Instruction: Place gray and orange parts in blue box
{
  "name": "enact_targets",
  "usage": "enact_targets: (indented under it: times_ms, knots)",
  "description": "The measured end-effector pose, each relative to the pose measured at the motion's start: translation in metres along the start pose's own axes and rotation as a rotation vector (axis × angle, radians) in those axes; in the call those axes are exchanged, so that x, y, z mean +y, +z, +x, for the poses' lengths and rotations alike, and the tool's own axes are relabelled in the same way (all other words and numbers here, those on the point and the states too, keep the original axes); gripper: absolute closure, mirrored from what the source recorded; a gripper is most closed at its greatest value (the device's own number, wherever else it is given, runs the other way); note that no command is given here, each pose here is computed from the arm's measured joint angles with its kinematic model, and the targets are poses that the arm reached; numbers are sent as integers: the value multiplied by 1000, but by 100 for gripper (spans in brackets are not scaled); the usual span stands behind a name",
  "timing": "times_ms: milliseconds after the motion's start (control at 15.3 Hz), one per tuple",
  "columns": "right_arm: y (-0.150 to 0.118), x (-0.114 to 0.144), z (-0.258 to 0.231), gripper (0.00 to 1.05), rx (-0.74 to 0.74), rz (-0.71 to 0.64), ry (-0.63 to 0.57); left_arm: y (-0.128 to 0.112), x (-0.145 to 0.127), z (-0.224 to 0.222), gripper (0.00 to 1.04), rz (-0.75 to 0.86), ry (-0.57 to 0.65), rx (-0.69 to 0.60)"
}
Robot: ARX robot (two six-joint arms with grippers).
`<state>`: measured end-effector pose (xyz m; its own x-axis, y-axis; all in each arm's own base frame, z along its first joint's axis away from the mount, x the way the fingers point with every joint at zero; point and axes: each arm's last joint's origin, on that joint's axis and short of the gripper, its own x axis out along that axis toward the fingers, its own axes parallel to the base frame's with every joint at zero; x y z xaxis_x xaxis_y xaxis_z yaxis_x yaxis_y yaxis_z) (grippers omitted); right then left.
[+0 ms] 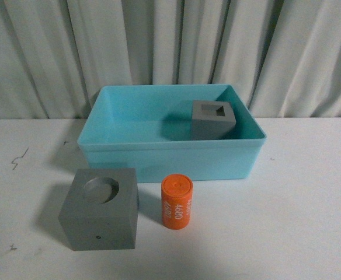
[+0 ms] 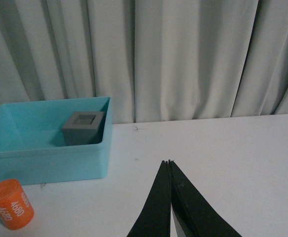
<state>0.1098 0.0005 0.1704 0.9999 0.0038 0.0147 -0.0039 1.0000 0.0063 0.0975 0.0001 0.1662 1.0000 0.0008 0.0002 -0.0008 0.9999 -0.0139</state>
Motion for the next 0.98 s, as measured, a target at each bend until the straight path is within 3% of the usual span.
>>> enact_targets:
  times_ms: [196, 588, 981]
  knots:
    - [-6, 0, -8, 103, 54, 0, 0, 0, 0, 0, 7, 0, 0, 0]
    - [-3, 0, -13, 99, 9, -1, 0, 0, 0, 0, 7, 0, 0, 0]
    - [-3, 0, -13, 26, 9, -1, 0, 0, 0, 0, 7, 0, 0, 0]
